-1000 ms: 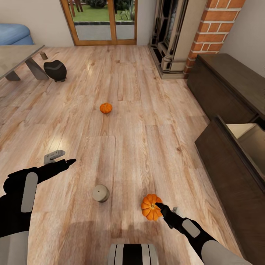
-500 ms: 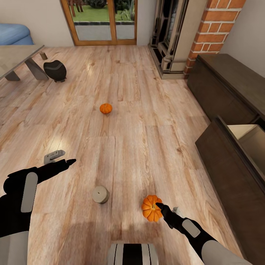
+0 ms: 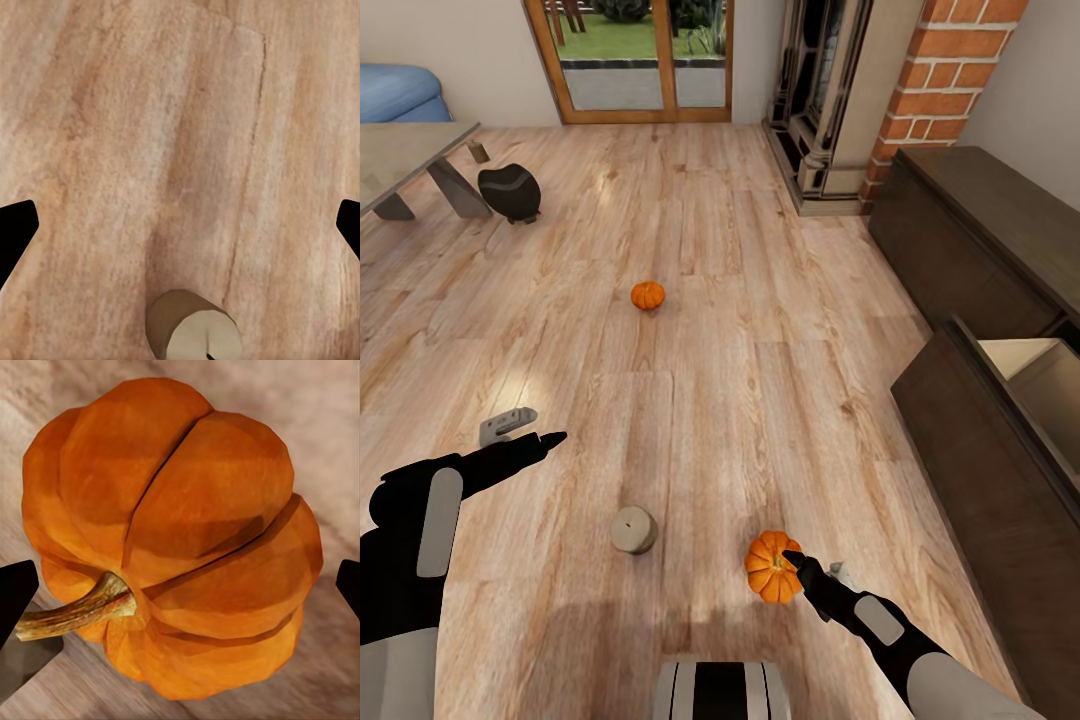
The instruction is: Place each of the two pumpkins and all three candles from the living room inside a cabinet in the living room (use any cabinet), then make sure every cabinet is closed, and position the cauldron so it is next to a table in the living room.
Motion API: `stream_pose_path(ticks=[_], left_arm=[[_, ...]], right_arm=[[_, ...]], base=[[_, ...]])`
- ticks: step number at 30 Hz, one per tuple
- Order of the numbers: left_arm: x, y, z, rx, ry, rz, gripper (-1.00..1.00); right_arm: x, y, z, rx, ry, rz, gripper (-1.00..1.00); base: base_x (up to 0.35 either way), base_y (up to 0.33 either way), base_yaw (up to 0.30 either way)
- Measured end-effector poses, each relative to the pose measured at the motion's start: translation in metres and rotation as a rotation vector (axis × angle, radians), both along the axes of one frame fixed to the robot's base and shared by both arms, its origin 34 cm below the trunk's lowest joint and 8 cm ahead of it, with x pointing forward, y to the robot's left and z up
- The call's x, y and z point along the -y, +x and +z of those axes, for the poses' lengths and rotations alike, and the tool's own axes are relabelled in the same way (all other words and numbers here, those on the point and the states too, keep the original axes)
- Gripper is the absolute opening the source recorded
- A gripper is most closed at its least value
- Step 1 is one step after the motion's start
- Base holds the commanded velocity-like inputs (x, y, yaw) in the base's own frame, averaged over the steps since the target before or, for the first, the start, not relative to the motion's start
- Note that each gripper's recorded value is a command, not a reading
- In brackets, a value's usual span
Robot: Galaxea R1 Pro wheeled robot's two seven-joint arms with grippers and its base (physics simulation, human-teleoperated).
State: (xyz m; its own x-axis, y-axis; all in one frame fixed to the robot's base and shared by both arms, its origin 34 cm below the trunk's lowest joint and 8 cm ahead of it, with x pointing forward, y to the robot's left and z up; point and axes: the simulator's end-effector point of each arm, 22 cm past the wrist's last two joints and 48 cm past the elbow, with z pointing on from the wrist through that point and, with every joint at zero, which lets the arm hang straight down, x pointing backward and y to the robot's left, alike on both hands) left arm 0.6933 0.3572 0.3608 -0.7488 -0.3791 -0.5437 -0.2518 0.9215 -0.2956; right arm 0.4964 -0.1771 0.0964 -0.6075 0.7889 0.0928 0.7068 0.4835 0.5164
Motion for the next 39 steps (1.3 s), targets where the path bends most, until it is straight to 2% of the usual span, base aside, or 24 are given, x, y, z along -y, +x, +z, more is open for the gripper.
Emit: stream_pose_path(ticks=[22, 28, 35, 37, 39], left_arm=[[0.0, -0.002, -0.008, -0.012, -0.001, -0.001, 1.0], [0.0, -0.005, -0.023, -0.036, -0.001, -0.001, 1.0], [0.0, -0.005, -0.023, -0.036, -0.001, -0.001, 1.0], [0.0, -0.006, -0.028, -0.044, -0.001, -0.001, 1.0], [0.0, -0.007, -0.03, -0.048, -0.001, -0.001, 1.0]], right_arm=[[0.0, -0.005, -0.005, -0.011, 0.001, 0.0, 1.0], [-0.001, -0.014, -0.015, -0.035, 0.003, -0.002, 1.0], [-0.001, -0.014, -0.015, -0.035, 0.003, -0.001, 1.0], [0.0, -0.013, -0.017, -0.036, 0.014, -0.027, 1.0], [-0.002, -0.012, -0.017, -0.028, 0.021, -0.027, 1.0]], base=[[0.0, 0.0, 0.0], [0.0, 0.0, 0.0], [0.0, 0.0, 0.0], [0.0, 0.0, 0.0], [0.0, 0.0, 0.0]])
